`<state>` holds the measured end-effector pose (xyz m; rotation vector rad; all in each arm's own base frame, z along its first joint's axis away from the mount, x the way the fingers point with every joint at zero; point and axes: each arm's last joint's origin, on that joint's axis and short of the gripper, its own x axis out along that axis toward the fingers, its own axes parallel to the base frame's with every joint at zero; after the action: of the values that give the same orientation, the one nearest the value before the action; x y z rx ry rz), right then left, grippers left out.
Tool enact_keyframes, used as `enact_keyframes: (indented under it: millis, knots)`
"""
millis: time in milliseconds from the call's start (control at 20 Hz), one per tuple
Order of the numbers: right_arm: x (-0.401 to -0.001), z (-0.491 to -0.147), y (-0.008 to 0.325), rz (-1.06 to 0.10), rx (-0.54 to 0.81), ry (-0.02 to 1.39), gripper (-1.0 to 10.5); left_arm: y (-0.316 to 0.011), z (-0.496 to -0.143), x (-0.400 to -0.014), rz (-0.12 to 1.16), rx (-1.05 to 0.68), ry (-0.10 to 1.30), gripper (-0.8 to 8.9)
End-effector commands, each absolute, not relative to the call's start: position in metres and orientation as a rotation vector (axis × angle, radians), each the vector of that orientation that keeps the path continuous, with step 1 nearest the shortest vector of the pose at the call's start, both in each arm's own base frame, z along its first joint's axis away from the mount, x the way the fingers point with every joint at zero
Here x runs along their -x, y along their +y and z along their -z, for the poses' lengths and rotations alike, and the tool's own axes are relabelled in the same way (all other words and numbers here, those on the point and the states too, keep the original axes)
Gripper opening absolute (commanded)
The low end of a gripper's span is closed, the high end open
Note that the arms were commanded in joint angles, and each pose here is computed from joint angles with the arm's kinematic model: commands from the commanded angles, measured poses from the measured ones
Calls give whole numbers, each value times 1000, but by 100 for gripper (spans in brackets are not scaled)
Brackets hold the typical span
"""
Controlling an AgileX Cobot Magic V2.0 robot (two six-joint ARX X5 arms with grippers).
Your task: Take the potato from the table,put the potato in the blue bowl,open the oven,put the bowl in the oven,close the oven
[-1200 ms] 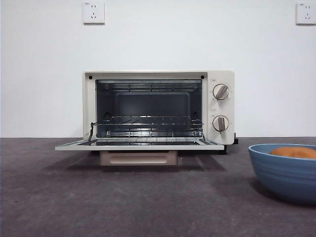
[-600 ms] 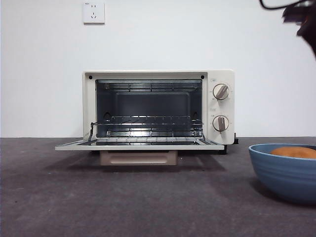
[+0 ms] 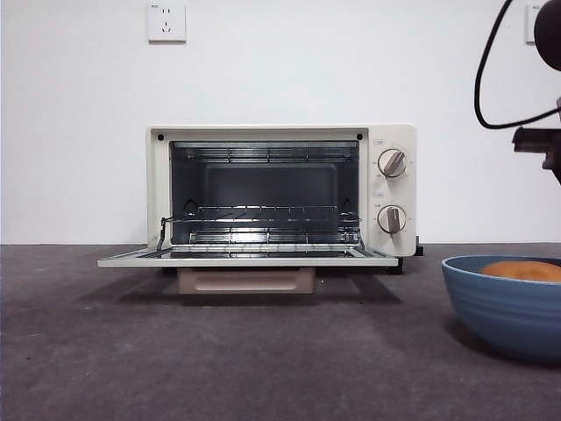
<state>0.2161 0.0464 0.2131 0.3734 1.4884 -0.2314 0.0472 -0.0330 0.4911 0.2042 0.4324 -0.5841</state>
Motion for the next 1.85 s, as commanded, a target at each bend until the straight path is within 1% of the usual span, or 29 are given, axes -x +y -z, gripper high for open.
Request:
enact_keyframes:
  millis: [50,150,200,250,300,550,750,850,950,1050,1150,1250,1350,1550,1650,1750,1850]
  knots:
    - [-220,-201,43,275,-388,1528,311,-33,-491,-47,586,-216,426,-5]
    - [-224,-193,43,269,-391,1558,298,-33,-491,-47,586,-216,426,-5]
    - [-225,-192,43,274,-383,1561,182,-33,-491,-47,586,-215,426,-5]
    - [-225,-192,43,284,-368,1552,19,-33,-491,-47,586,-215,426,-5]
    - [-225,-192,43,290,-364,1549,-7,-33,-491,-47,586,-215,426,-5]
    - [-227,-192,43,286,-374,1530,-11,-33,-491,-47,585,-215,426,-5]
    - [-228,-193,44,287,-406,1525,-12,-33,-491,-47,586,-215,426,-5]
    - [-230,-198,46,262,-471,1527,-12,-33,-491,-47,586,-215,426,-6]
    - [-235,-214,51,206,-545,1514,-12,-33,-490,-47,586,-216,426,-6]
    - [-240,-242,62,180,-506,1488,-12,-33,-490,-47,587,-221,424,-5]
    - [-246,-274,73,209,-480,1398,-12,-33,-491,-47,590,-238,420,-6]
    - [-253,-299,86,174,-547,1327,-12,-34,-490,-48,592,-244,420,-5]
    - [-264,-315,97,153,-585,1320,-12,-35,-490,-49,594,-255,421,-6]
    - [-294,-324,140,112,-502,1360,-12,-36,-490,-52,594,-260,428,-6]
    - [-314,-323,159,97,-506,1362,-12,-37,-490,-53,594,-262,431,-5]
    - [-331,-321,174,104,-502,1381,-12,-37,-490,-53,591,-262,430,-5]
    - [-347,-315,183,148,-505,1413,-12,-37,-490,-53,591,-262,430,-5]
